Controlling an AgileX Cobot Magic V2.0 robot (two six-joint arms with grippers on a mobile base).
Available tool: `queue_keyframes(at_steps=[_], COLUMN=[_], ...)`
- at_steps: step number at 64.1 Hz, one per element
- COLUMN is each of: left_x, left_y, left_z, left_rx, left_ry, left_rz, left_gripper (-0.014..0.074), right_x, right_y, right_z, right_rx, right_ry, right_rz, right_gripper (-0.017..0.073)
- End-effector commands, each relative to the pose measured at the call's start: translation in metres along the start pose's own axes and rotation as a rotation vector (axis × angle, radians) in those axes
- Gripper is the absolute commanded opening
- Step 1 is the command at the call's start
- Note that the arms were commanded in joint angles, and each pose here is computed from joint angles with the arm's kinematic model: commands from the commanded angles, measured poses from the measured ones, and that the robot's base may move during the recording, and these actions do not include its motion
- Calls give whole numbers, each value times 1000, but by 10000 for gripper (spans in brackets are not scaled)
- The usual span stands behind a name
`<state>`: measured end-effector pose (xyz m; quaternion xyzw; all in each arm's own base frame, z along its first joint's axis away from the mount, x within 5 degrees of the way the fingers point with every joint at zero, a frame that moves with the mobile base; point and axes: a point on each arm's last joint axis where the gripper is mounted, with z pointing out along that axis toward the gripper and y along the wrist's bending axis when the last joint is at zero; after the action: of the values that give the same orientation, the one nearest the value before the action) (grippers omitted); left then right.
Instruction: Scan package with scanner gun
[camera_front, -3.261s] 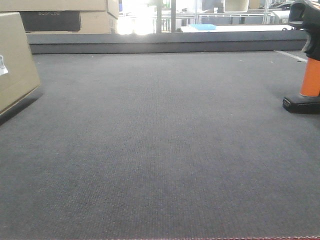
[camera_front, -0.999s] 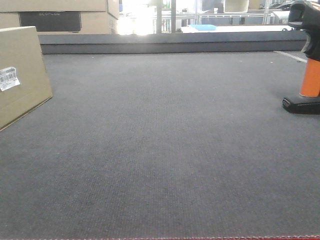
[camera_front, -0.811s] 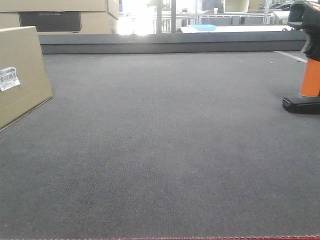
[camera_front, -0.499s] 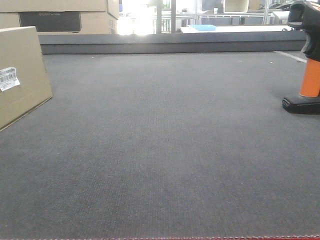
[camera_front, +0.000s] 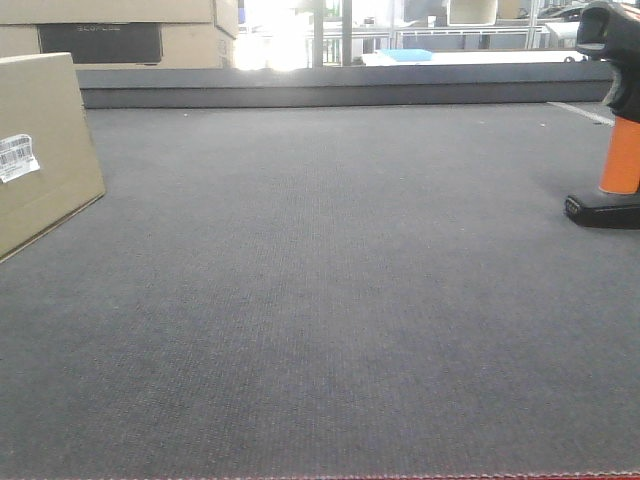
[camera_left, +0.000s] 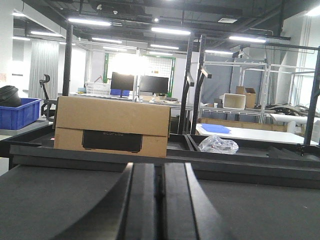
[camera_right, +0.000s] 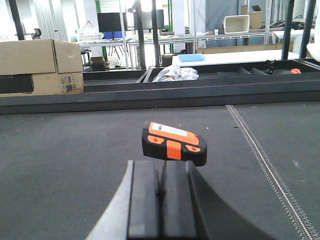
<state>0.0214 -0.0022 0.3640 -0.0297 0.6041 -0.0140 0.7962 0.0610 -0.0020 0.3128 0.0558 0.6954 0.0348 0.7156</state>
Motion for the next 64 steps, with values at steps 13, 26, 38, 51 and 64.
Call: queue_keyframes(at_steps=[13,26,38,51,64], left_x=[-1,-1,-1,-1,-1], left_y=[0,0,0,0,0], left_z=[-1,-1,-2,-2,-2], left_rx=[2,2,3,3,3], left_ry=[-22,-22,-23,-23,-23], left_rz=[-9,-9,-9,-9,-9], left_gripper=[-111,-111,-111,-111,-111], right_x=[5,59,96,97,97], right_y=[2,-5,-10,-10,-10], right_z=[-6,-12,-8,-8,-8], right_rx=[-40,-49,-45,-46,-46], right_ry=[-126,-96,-93,-82,-82], right_rz=[-204,-178,-151,-129,-129], right_gripper=[-168,-168,-168,-168,-168])
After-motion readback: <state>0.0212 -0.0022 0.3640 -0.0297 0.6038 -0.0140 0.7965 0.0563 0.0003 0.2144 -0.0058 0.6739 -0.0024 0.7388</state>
